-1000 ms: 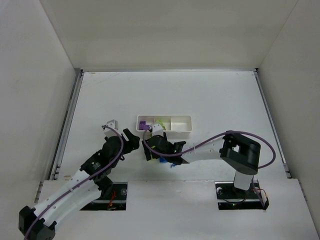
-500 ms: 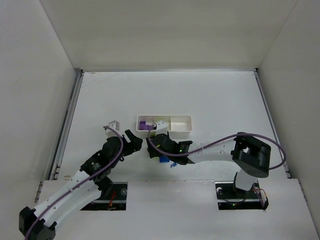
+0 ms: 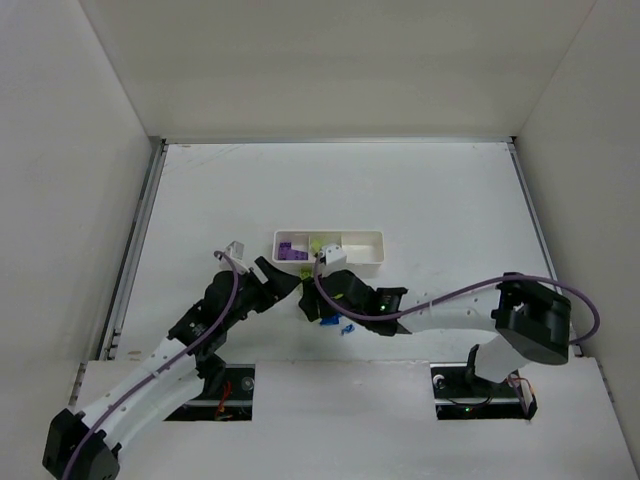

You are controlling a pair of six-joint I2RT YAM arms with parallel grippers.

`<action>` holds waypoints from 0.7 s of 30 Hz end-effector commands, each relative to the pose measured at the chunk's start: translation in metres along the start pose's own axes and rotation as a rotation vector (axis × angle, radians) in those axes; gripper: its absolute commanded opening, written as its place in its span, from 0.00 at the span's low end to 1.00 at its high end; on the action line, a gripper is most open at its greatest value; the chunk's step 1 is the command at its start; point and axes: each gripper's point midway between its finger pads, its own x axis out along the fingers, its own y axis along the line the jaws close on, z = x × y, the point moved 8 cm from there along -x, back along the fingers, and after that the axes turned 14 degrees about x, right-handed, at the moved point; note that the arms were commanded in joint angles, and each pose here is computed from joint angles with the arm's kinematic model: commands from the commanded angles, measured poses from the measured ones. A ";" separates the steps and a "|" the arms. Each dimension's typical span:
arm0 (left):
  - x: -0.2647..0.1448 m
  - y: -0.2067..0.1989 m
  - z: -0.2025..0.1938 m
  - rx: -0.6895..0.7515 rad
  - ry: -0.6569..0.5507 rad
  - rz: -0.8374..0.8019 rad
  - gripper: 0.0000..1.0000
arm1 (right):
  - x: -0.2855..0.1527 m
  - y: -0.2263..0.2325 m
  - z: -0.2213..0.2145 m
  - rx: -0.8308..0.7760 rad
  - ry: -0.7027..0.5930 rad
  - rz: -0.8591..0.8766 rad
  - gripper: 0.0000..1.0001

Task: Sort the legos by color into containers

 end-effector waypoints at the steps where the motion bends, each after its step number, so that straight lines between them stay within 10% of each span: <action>1: 0.003 -0.012 0.003 -0.105 0.016 -0.122 0.73 | -0.016 0.020 0.016 0.019 -0.061 0.154 0.56; 21: 0.003 -0.029 -0.004 -0.129 0.183 -0.281 0.51 | -0.031 0.037 0.026 0.002 -0.072 0.312 0.56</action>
